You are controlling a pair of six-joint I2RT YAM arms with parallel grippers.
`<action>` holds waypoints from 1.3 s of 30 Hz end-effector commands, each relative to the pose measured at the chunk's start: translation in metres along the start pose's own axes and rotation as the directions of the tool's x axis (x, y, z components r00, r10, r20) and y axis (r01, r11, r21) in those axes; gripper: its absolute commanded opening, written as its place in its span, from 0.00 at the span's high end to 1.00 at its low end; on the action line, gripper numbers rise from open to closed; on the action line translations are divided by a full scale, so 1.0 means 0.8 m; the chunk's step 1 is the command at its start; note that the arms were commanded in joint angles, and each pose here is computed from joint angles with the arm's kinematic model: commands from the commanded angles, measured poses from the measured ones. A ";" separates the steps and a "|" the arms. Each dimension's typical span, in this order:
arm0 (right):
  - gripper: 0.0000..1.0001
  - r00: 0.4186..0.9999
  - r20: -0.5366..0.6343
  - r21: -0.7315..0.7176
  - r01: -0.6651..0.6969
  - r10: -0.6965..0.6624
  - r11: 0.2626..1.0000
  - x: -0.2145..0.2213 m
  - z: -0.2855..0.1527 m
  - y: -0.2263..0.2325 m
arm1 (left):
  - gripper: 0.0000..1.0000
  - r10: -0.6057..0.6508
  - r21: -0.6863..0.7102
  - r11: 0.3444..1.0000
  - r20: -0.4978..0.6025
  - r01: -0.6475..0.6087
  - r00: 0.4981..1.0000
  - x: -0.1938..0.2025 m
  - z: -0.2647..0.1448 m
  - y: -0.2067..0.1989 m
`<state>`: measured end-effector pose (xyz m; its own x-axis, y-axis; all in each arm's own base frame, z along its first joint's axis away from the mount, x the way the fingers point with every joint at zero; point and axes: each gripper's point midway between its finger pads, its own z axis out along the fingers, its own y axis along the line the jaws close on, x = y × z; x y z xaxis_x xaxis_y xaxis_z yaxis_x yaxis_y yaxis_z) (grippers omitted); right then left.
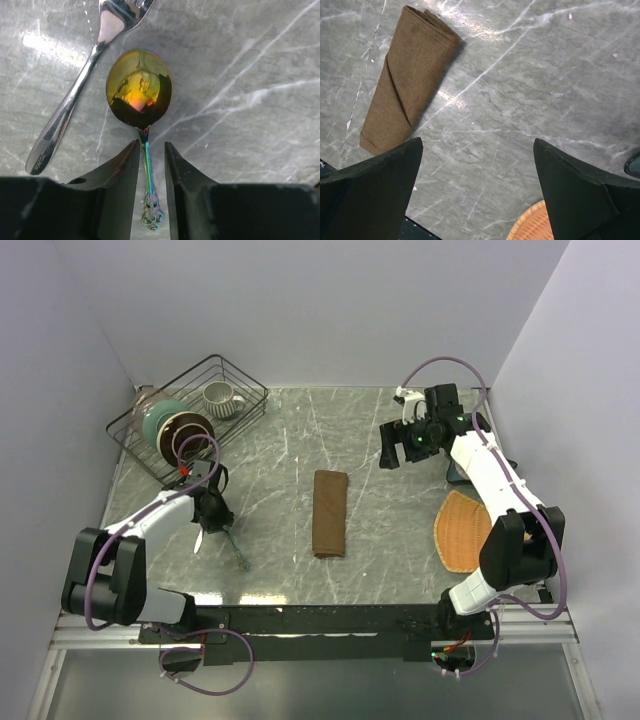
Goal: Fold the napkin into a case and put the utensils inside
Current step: Pick up the spoon from the center of the board, then place the spoon at the center of the board.
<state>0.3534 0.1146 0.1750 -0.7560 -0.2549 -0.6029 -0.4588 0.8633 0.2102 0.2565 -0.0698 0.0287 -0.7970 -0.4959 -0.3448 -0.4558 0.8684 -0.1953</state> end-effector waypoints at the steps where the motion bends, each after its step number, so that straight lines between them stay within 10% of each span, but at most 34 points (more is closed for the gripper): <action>1: 0.00 1.000 -0.006 0.005 -0.017 0.017 1.000 0.006 -0.005 -0.008 | 0.68 -0.009 -0.003 1.000 0.024 0.009 1.000 -0.015 0.006 -0.011; 11: 0.00 0.999 -0.013 0.029 -0.043 0.044 0.999 0.023 -0.016 -0.020 | 0.85 -0.013 -0.040 0.999 -0.044 0.011 0.999 -0.001 0.025 -0.010; 27: 0.00 0.986 -0.091 -0.080 -0.149 0.142 0.986 0.046 0.000 -0.006 | 0.99 0.240 0.382 0.818 0.455 -0.431 0.858 -0.150 -0.127 -0.382; 39: 0.00 0.973 -0.094 -0.096 -0.219 0.211 0.971 0.046 0.009 -0.002 | 0.99 0.099 0.414 0.801 0.619 -0.431 0.779 -0.141 -0.127 -0.453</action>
<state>0.3265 0.1050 0.1474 -0.8681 -0.1433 -0.4753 -0.3492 0.8568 0.3794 0.4477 -0.3292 0.1952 -0.5848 -0.1757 -0.7919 0.1731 0.9267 -0.3335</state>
